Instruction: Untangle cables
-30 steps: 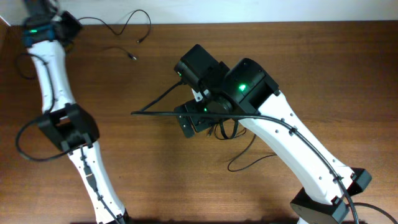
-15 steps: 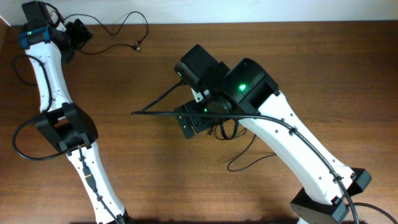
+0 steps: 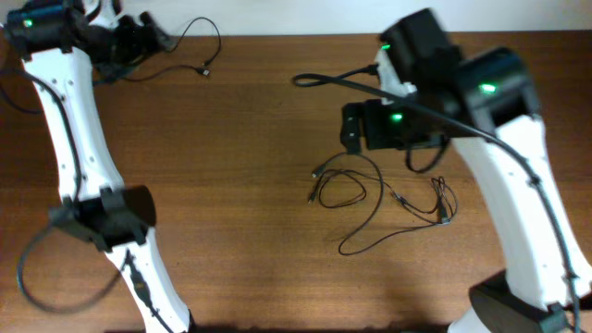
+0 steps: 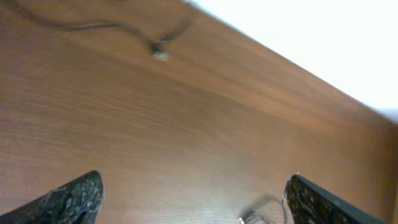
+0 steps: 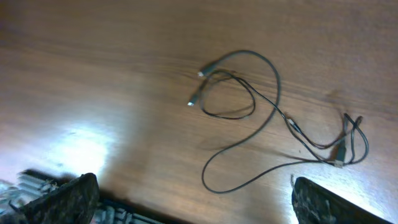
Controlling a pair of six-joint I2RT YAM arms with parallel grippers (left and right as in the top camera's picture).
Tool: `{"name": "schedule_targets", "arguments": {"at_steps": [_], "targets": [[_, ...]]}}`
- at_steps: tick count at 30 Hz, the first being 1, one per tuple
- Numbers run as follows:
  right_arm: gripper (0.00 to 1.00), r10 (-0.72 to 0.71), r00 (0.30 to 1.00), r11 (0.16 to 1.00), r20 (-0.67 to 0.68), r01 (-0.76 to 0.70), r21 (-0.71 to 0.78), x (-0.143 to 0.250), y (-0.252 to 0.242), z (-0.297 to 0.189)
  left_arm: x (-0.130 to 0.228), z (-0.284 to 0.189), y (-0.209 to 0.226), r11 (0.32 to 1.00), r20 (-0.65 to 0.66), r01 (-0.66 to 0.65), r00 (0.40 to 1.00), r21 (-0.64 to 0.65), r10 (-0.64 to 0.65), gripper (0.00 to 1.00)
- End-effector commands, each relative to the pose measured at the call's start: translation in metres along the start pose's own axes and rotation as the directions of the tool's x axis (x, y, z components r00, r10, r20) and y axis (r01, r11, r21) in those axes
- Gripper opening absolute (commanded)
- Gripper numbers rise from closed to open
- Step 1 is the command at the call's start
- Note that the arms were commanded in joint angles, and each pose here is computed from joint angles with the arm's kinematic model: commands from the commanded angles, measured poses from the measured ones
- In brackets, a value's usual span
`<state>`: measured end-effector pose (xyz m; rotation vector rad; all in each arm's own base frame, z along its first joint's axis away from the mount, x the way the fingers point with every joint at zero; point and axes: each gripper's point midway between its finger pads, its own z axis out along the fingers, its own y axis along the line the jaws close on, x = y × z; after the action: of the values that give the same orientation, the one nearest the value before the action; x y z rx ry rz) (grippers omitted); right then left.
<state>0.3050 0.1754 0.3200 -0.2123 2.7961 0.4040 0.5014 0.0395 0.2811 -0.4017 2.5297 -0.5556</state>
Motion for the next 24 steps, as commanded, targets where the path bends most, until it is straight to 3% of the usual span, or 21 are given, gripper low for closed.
{"name": "schedule_targets", "arguments": {"at_steps": [1,6,12,16,20,24], "targets": [[0.99,-0.083,0.996,0.987,0.04,0.088,-0.134,0.012,0.017,-0.03,0.026,-0.049,-0.051,0.984,0.034,-0.175,0.984,-0.041,0.177,0.96],[0.98,-0.093,0.98,0.994,0.176,0.102,-0.042,0.029,-0.003,-0.074,0.064,-0.083,-0.079,0.962,-0.003,-0.267,0.964,-0.053,0.268,0.99],[0.99,-0.037,0.973,0.996,0.226,0.018,0.088,0.079,-0.043,-0.094,0.102,-0.119,-0.102,0.949,-0.001,-0.315,0.949,-0.016,0.315,0.99],[0.99,-0.006,0.985,0.989,0.173,-0.02,0.148,0.112,-0.065,-0.077,0.166,-0.122,-0.09,0.944,-0.146,-0.331,0.934,-0.012,0.325,0.99],[0.98,0.066,0.988,0.987,0.139,-0.086,0.139,0.117,-0.068,-0.054,0.217,-0.104,-0.074,0.941,-0.264,-0.337,0.908,-0.001,0.325,0.99],[0.98,0.136,0.991,0.991,0.003,-0.136,-0.007,0.121,-0.042,-0.01,0.253,-0.066,-0.055,0.939,-0.353,-0.343,0.878,0.004,0.322,0.99]]}}
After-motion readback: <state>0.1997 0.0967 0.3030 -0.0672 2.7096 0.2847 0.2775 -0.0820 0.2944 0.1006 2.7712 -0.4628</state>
